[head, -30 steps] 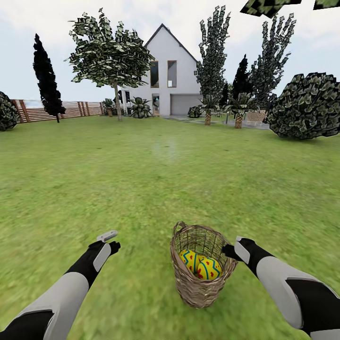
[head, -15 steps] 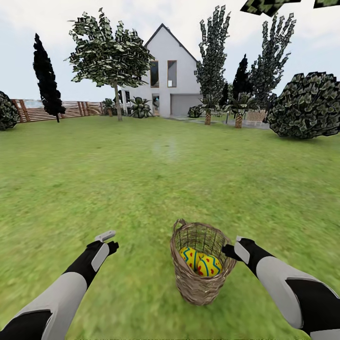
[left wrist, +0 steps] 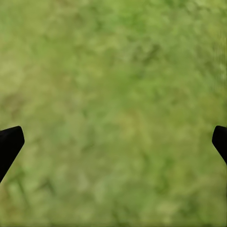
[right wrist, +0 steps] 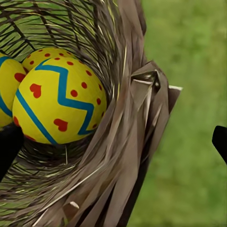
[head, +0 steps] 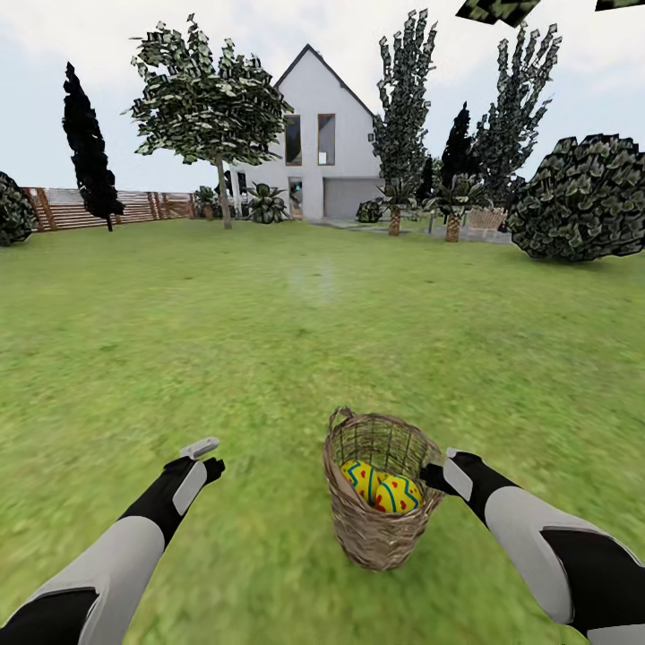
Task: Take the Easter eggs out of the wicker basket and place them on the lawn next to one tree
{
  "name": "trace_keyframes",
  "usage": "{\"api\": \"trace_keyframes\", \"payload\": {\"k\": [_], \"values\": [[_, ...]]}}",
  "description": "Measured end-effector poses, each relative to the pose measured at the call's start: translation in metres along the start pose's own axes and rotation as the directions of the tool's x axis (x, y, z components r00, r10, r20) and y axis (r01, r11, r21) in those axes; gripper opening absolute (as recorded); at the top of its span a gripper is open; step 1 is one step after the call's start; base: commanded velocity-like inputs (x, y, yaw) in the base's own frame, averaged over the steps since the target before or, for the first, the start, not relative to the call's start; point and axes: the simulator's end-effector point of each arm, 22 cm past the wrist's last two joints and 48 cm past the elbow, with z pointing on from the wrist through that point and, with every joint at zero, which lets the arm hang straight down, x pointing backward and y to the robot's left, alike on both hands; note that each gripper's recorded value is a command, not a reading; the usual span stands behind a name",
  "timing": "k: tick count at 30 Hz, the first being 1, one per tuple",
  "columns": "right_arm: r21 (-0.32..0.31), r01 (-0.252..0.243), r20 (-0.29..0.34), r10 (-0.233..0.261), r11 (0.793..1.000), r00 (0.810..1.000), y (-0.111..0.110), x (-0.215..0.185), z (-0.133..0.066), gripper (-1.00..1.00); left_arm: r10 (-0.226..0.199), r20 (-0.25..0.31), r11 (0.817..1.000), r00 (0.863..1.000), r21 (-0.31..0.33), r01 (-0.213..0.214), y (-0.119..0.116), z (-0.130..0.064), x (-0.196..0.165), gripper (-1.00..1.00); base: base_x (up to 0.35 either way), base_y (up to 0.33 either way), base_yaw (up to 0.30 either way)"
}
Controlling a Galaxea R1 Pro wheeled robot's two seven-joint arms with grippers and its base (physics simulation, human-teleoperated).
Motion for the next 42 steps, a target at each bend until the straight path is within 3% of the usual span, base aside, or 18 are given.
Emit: {"api": "trace_keyframes", "payload": {"k": [8,20,32,33,42], "values": [[-0.001,0.000,0.000,0.000,1.000,1.000,-0.002,0.014,0.012,1.00,0.000,0.000,1.000,1.000,0.000,0.000,0.004,0.011,0.015,1.00,0.000,0.000,0.000],[0.013,0.008,-0.046,-0.007,1.000,0.999,-0.005,0.036,0.035,1.00,0.012,-0.043,1.000,0.999,-0.019,-0.012,0.009,0.031,0.038,1.00,0.000,0.000,0.000],[-0.002,0.010,-0.046,-0.010,1.000,0.999,0.000,0.036,0.035,1.00,0.013,-0.042,1.000,0.999,-0.019,-0.014,0.009,0.031,0.038,1.00,0.000,0.000,0.000],[-0.003,0.010,-0.046,-0.011,1.000,0.999,0.000,0.036,0.035,-1.00,0.013,-0.042,1.000,0.999,-0.019,-0.014,0.009,0.031,0.038,1.00,0.000,0.000,0.000],[0.002,0.039,-0.036,-0.038,0.999,0.999,-0.001,0.032,0.034,-1.00,0.013,-0.042,1.000,0.999,-0.021,-0.014,0.011,0.031,0.038,1.00,0.000,0.000,0.000]]}}
